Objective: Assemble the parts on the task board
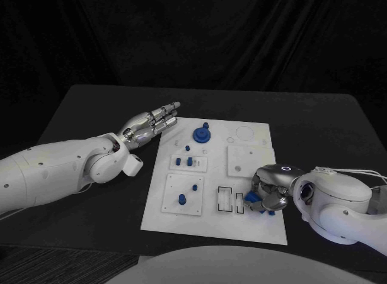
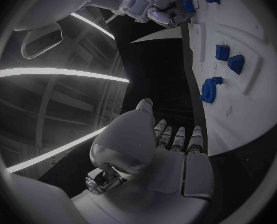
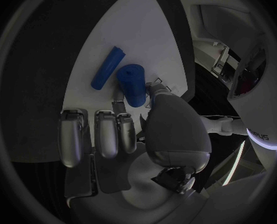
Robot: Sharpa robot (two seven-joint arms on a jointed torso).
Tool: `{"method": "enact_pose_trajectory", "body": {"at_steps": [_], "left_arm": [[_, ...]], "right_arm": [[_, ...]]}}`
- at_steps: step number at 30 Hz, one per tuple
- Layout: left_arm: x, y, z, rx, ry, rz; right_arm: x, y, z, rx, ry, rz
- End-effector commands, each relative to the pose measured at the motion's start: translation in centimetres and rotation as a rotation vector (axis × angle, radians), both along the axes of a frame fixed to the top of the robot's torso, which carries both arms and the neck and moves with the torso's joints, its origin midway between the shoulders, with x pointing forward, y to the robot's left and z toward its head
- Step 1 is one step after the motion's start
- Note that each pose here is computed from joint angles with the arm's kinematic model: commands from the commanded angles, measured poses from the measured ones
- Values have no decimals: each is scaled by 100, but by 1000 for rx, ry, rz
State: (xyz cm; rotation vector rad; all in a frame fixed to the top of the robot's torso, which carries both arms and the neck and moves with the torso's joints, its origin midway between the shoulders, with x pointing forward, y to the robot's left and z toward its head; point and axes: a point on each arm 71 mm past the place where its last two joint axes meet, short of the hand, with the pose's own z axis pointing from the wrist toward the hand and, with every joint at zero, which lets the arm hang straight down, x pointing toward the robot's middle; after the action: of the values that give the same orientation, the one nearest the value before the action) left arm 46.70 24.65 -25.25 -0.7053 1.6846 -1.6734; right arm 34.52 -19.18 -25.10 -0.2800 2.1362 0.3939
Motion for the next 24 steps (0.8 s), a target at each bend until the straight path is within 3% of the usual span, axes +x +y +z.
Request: {"method": "enact_pose_trajectory", "body": {"at_steps": [1,11,19,24], "left_arm": [[-13,-15,-4,-12,5,-16],[-15,-9,-19,-8,13,-17],[-11,-30,-28,-7,18,-22],[-11,-42,-30,-7,20,-24]], "right_arm": [[-41,-33,-65,39,53,-51],[-146,-82,-47,241,247,-220],[-91,-66,93,431,349,-362],[-72,-37,120,525,417,-456]]}}
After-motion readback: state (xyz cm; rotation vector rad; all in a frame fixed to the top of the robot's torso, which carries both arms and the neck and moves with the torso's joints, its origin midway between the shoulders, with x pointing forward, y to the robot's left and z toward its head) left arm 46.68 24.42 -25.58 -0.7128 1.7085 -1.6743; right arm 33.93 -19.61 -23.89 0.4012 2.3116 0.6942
